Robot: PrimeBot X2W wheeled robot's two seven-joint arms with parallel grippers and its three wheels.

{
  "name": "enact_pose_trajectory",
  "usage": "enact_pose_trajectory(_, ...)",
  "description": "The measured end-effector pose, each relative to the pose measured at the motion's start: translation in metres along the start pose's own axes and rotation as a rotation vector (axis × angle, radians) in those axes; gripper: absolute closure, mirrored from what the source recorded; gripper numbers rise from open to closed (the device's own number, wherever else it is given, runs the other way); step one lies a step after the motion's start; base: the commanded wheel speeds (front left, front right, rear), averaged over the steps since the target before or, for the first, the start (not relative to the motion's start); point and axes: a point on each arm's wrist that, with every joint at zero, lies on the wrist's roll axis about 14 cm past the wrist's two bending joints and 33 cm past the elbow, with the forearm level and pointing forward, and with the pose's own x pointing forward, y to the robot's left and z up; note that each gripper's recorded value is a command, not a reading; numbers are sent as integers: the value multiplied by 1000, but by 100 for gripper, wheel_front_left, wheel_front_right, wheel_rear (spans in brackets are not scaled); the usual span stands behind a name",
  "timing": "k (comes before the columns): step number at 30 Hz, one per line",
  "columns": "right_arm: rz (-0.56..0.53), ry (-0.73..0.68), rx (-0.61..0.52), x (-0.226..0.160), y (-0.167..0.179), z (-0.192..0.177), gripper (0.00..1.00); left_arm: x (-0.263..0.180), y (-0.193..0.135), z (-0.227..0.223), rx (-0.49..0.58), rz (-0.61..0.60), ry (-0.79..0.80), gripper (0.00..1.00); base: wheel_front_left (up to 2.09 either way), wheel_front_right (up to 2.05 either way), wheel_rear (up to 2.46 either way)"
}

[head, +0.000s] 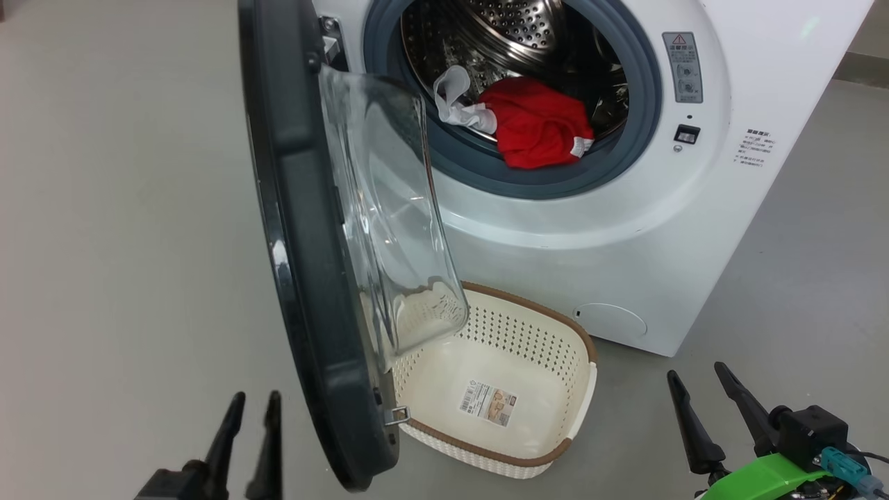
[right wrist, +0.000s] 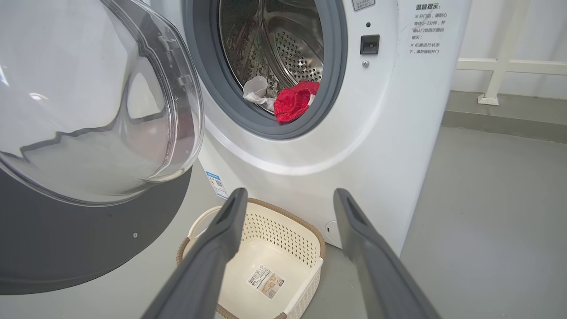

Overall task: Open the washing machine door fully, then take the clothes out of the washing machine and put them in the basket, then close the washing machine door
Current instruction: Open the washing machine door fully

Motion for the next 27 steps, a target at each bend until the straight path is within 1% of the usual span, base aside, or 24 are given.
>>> enact_pose_trajectory(1, 0, -1, 0, 0, 0, 0, 0, 0, 1, 0, 0, 2, -1, 100, 0, 0, 0)
enact_pose_trajectory(6, 4, -7, 0, 0, 3, 2, 0, 1, 14, 15, 0, 43, -48, 100, 0, 0, 0)
enact_pose_trajectory(10, 5, -12, 1, 1, 4, 4, 0, 4, 23, 51, 2, 69, -161, 100, 0, 0, 0)
enact_pose_trajectory(11, 4, -13, 1, 1, 3, 4, 0, 6, 20, 79, 4, 62, -247, 100, 0, 0, 0)
enact_pose_trajectory(14, 1, -15, 2, 0, 3, 5, 0, 6, 5, 124, 1, 15, -389, 100, 0, 0, 0)
enact_pose_trajectory(18, -3, -16, -1, -1, 1, 5, 0, -2, -34, 165, -25, -99, -523, 100, 0, 0, 0)
enact_pose_trajectory(20, -6, -16, -1, -1, 0, 4, 0, -5, -57, 166, -47, -171, -525, 100, 0, 0, 0)
enact_pose_trajectory(22, -8, -15, 0, -1, -1, 4, 0, -9, -83, 155, -73, -267, -491, 100, 0, 0, 0)
enact_pose_trajectory(25, -9, -12, 0, -1, -1, 3, 0, -17, -114, 123, -136, -372, -379, 100, 0, 0, 0)
enact_pose_trajectory(27, -10, -12, 0, -2, -2, 3, 0, -20, -122, 94, -154, -393, -283, 100, 0, 0, 0)
